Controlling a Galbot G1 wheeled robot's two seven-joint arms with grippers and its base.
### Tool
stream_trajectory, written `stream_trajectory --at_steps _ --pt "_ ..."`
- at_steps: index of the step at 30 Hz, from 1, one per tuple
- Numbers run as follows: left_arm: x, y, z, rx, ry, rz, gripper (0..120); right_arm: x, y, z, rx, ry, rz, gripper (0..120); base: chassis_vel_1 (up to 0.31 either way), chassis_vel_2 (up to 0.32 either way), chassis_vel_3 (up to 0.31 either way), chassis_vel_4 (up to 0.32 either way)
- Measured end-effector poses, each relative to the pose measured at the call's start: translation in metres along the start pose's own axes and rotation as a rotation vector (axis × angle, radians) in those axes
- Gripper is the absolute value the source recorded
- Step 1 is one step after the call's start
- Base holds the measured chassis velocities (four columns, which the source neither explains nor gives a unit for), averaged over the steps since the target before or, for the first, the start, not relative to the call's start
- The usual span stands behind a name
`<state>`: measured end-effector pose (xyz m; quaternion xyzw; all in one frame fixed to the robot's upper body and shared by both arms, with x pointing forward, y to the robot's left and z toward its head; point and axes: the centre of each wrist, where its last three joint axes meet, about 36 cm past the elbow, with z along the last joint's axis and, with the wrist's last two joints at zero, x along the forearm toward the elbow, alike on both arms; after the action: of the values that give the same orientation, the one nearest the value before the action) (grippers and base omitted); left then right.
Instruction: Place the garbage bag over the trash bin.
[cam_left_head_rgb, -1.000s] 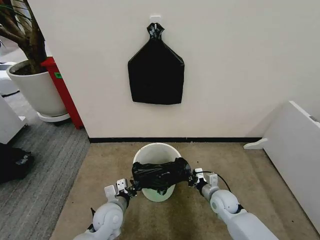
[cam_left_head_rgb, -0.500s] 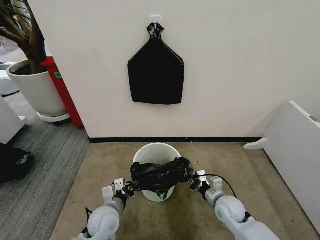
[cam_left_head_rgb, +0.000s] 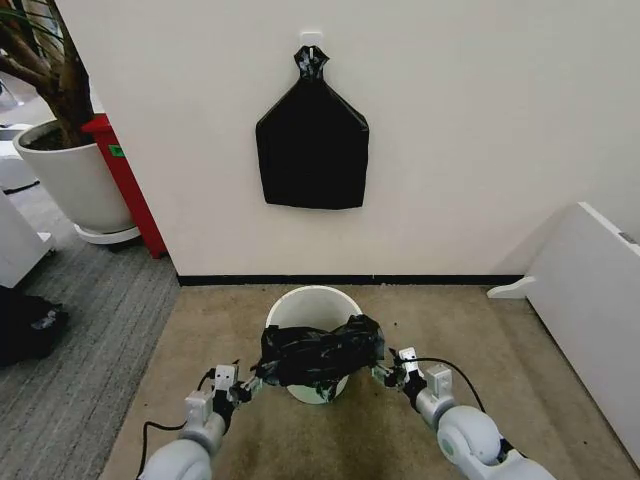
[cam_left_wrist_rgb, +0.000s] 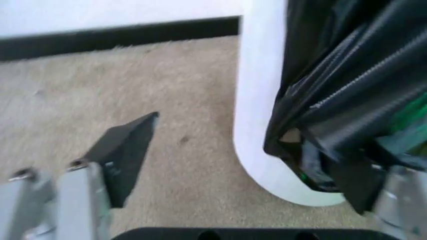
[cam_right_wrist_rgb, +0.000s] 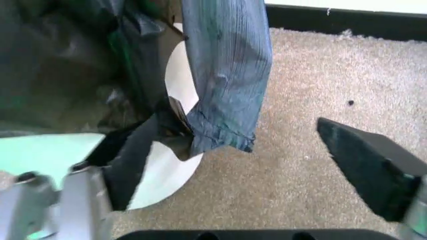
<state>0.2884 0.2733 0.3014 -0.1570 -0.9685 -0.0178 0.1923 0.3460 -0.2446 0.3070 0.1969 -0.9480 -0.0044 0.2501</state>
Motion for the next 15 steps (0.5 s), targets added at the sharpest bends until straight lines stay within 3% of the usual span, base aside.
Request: stream_trajectory --at_steps 5,15 --pt "-0.002 0.014 0.013 -0.071 -0.05 0.055 100 0.001 -0.002 -0.001 0.005 -0.012 0.005 99 0.0 0.0 0.0 0.0" --pt "-0.01 0.022 0.009 -0.063 -0.076 0.017 100 0.026 0.006 -0.021 -0.003 -0.076 0.035 100 0.0 0.0 0.0 0.0"
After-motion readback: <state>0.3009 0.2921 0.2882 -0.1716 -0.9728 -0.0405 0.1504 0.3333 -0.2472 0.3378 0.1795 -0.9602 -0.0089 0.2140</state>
